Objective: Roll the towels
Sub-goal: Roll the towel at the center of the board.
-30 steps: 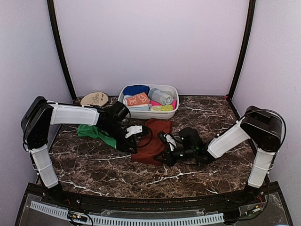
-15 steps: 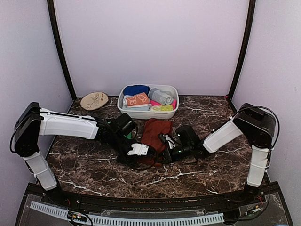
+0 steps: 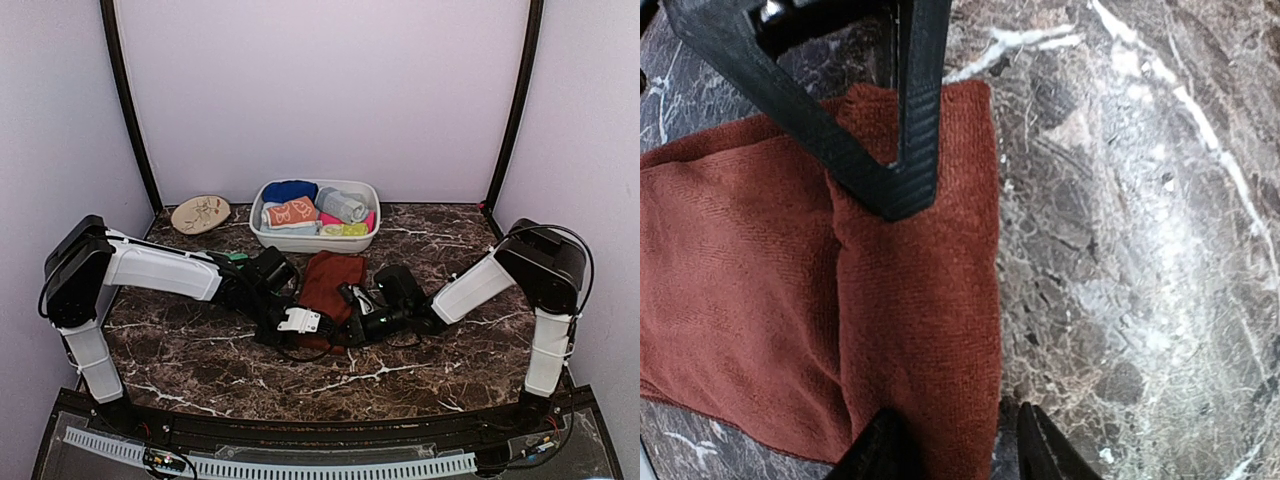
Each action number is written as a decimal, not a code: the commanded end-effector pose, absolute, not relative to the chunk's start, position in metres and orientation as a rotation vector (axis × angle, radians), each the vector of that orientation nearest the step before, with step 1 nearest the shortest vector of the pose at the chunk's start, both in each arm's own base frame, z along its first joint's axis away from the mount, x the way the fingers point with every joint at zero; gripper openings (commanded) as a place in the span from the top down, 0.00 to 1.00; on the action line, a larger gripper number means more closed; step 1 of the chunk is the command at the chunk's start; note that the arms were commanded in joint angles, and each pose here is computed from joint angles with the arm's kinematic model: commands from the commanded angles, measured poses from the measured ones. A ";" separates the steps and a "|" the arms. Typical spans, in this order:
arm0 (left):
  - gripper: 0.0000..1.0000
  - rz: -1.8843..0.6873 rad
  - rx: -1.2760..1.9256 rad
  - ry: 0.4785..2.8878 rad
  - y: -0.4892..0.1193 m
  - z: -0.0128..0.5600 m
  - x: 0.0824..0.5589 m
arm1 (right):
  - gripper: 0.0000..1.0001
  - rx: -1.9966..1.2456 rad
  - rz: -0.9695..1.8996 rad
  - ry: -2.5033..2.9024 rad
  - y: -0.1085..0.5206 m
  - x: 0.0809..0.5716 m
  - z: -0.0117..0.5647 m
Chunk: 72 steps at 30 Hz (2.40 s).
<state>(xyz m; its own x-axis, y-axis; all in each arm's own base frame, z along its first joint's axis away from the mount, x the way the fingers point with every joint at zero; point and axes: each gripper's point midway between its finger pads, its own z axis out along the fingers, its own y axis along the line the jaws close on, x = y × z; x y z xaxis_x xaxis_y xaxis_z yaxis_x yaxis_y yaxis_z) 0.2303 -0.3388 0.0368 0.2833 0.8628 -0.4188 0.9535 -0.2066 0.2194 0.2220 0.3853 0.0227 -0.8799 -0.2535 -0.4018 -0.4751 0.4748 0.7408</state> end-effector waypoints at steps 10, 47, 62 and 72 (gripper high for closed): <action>0.62 -0.118 2.163 1.669 -0.324 0.003 0.245 | 1.00 -0.534 1.369 2.572 0.370 0.217 0.009; 1.00 -1.029 2.163 2.146 -0.329 0.042 0.192 | 0.35 -1.696 0.201 1.402 0.399 0.117 0.074; 1.00 -0.996 2.197 2.154 -0.323 0.032 0.194 | 0.46 -1.702 0.132 1.379 0.433 0.169 0.055; 0.75 -1.030 2.091 2.138 -0.322 0.044 0.208 | 0.80 -1.618 0.214 1.598 0.420 0.185 0.030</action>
<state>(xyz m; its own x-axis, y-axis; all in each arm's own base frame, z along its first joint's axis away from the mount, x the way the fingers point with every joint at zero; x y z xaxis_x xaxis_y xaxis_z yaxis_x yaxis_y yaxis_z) 0.2046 -0.3269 0.0347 -0.0974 0.9161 -0.3889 0.8878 -0.0967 -0.4500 0.1717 0.4206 0.0328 0.2903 -0.7585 -0.5835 -0.8636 0.0551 -0.5012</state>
